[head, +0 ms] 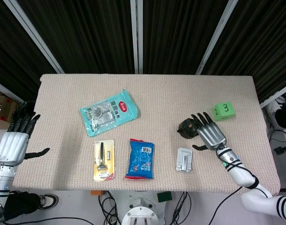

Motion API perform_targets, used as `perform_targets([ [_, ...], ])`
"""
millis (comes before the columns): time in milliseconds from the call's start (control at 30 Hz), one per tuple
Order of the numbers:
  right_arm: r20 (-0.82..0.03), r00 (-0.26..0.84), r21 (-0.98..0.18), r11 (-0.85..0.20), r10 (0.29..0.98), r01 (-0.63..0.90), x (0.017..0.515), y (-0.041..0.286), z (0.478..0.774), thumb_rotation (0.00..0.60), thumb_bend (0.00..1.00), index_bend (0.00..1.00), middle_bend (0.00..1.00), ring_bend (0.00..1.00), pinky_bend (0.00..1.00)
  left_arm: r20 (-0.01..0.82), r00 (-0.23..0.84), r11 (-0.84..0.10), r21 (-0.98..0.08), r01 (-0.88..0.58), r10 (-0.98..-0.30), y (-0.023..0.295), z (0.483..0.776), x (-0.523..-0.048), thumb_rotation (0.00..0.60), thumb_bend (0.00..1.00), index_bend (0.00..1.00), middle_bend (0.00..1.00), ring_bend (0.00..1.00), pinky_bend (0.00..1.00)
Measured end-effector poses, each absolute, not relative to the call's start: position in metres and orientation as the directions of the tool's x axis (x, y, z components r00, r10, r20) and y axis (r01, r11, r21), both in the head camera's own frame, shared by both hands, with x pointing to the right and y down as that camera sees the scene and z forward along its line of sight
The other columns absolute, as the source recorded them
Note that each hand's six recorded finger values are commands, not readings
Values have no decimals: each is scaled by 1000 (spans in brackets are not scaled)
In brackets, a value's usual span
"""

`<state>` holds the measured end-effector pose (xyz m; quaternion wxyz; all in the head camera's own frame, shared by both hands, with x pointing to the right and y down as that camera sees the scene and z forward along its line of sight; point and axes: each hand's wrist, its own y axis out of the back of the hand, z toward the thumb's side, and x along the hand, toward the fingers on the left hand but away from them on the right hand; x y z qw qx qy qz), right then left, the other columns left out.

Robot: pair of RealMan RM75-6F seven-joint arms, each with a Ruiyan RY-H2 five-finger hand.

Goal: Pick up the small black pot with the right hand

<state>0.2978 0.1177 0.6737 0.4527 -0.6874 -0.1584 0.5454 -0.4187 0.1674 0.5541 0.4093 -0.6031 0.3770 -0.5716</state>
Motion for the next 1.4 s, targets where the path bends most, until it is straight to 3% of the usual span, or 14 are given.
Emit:
perform_targets([
  [267,-611,363,-792,-543,704,-279,297,121,676,408,176,0,28,0,0,382,64,-382,-924,14,-922,168,554,-418,434,0,61,23,20,132],
  [467,-607,369,-795,-539,704,-278,296,121,675,407,176,6,116,0,0,380,64,-381,-925,11,-923,168,553,-419,432,0,60,23,20,132],
  [733,-617,369,-787,-546,695,-288,294,121,678,407,176,291,307,102,0,379,64,-379,-925,11,-923,169,553,-419,437,0,61,23,20,132],
  [933,-613,368,-790,-542,699,-285,292,120,678,407,176,416,360,185,0,381,66,-381,-925,12,-922,169,553,-419,441,0,61,23,19,132],
  [1133,-613,362,-790,-540,702,-291,293,119,679,405,176,463,409,289,0,382,68,-382,-924,13,-922,169,554,-418,443,0,61,23,20,132],
  [1400,-636,353,-772,-575,686,-271,294,122,686,407,176,471,422,312,0,381,68,-381,-924,14,-922,169,554,-418,445,0,60,23,19,132],
])
